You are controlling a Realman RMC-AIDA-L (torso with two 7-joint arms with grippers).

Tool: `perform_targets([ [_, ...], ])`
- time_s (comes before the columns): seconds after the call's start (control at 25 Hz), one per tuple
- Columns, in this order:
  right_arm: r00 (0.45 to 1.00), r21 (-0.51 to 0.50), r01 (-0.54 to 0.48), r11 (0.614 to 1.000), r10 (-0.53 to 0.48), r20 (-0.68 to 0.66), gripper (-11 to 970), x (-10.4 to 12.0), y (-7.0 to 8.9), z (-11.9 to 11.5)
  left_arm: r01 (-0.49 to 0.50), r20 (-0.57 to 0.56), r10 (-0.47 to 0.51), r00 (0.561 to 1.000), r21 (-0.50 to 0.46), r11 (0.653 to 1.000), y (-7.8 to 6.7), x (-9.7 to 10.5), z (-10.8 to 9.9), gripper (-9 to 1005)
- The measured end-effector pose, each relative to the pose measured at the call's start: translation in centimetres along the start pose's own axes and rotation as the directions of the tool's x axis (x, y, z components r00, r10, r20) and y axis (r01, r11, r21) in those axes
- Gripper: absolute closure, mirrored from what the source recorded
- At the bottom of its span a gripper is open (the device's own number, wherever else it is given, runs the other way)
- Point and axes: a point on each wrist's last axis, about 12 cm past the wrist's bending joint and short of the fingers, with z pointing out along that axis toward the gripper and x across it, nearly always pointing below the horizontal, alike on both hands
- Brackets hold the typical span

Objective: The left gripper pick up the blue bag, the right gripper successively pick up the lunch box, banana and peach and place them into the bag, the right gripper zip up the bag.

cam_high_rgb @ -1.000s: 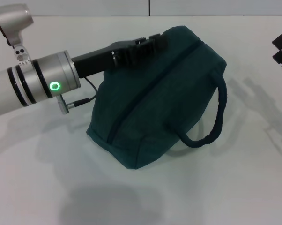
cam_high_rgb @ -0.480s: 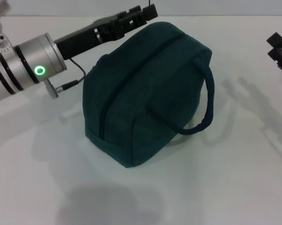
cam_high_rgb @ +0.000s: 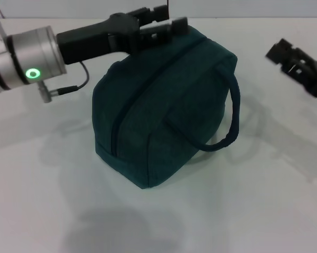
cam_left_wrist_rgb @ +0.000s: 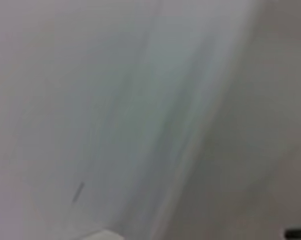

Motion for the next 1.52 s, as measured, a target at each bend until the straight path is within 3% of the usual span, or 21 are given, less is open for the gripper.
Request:
perform_targets([
  [0.16, 0.994, -0.096, 0.096, 0.991, -0.101, -0.048, 73, 0.1, 0.9, 0.5, -0.085, -0.044, 0.088, 0.995, 0.071, 0.994, -1.2, -0.5, -1.4, 110],
  [0.36, 0.962, -0.263, 0.245, 0.933, -0.269, -0.056, 73, 0.5, 2.5, 0.5, -0.171, -0.088, 0.183, 0.979, 0.126, 0.977, -2.8, -0.2, -4.3, 112],
  [0.68, 0.910, -0.426, 0.301, 0.853, -0.391, -0.140, 73, 2.8, 3.9, 1.2, -0.188, -0.139, 0.215, 0.967, 0.182, 0.965, -5.0, 2.6, -9.5, 115],
  [0.84, 0.889, -0.456, 0.290, 0.842, -0.413, -0.197, 73, 3.8, 4.0, 1.7, -0.215, -0.132, 0.238, 0.962, 0.166, 0.962, -5.7, 4.1, -11.0, 115],
  [1.12, 0.853, -0.475, 0.279, 0.834, -0.443, -0.276, 73, 5.5, 4.0, 2.2, -0.160, -0.141, 0.181, 0.973, 0.145, 0.976, -5.8, 5.9, -12.9, 115],
  [1.52, 0.840, -0.480, 0.288, 0.829, -0.459, -0.289, 73, 6.0, 4.0, 2.4, -0.150, -0.155, 0.175, 0.972, 0.161, 0.976, -6.0, 6.4, -12.9, 114],
])
